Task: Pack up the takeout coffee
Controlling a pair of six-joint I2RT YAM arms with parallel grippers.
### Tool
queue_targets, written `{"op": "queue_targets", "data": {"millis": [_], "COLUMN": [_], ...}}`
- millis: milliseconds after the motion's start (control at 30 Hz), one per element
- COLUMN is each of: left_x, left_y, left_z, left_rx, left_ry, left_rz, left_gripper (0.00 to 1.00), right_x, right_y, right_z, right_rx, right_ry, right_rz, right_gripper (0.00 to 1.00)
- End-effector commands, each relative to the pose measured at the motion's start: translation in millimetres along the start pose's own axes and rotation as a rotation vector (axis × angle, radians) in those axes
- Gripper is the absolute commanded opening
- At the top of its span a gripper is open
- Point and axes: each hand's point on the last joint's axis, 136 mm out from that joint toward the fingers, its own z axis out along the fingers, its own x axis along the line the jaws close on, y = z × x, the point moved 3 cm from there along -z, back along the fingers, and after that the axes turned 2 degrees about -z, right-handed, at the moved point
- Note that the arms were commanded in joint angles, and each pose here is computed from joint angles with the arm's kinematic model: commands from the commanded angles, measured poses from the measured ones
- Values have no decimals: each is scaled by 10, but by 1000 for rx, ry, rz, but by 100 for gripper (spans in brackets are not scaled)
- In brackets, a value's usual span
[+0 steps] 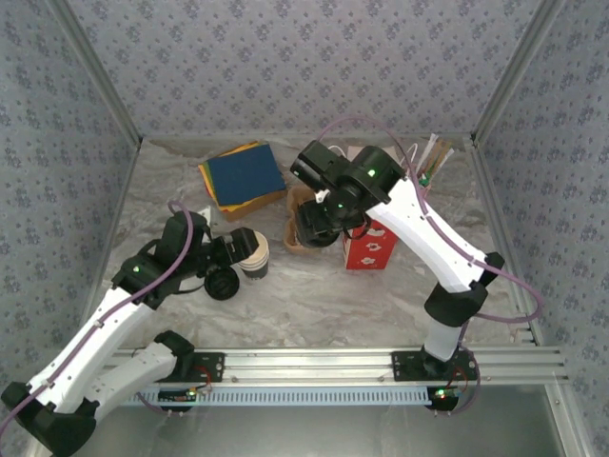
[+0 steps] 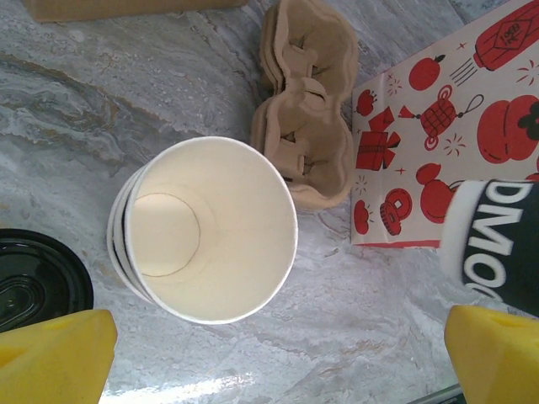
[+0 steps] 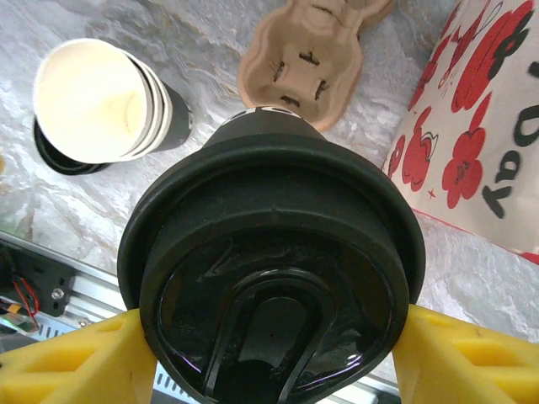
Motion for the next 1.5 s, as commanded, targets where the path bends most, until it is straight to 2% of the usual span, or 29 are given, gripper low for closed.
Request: {"op": "queue_targets", "data": {"millis": [0,900,1167,1467], "left_x": [-149,-468,-509,-573], "left_y": [114,160,132,117], "left_z": [-79,18,62,96], "left_rx": [-41,-13,3,-2], "left_ry": [-35,-40,-37,-69], "left_rz": [32,85,101,112], "left_gripper": [100,100,100,100], "right_x": [-282,-1038,-1269,-1374], "right_y": [-302,-437,-501,-285], "right_z": [-296,-1041,-947,-737], "right_rx": [62,-189,-178,-138], "right_ry": [-72,-8,-58,-104], "right_rz": [-19,197,244,235], "right_gripper": [70,70,70,70]}}
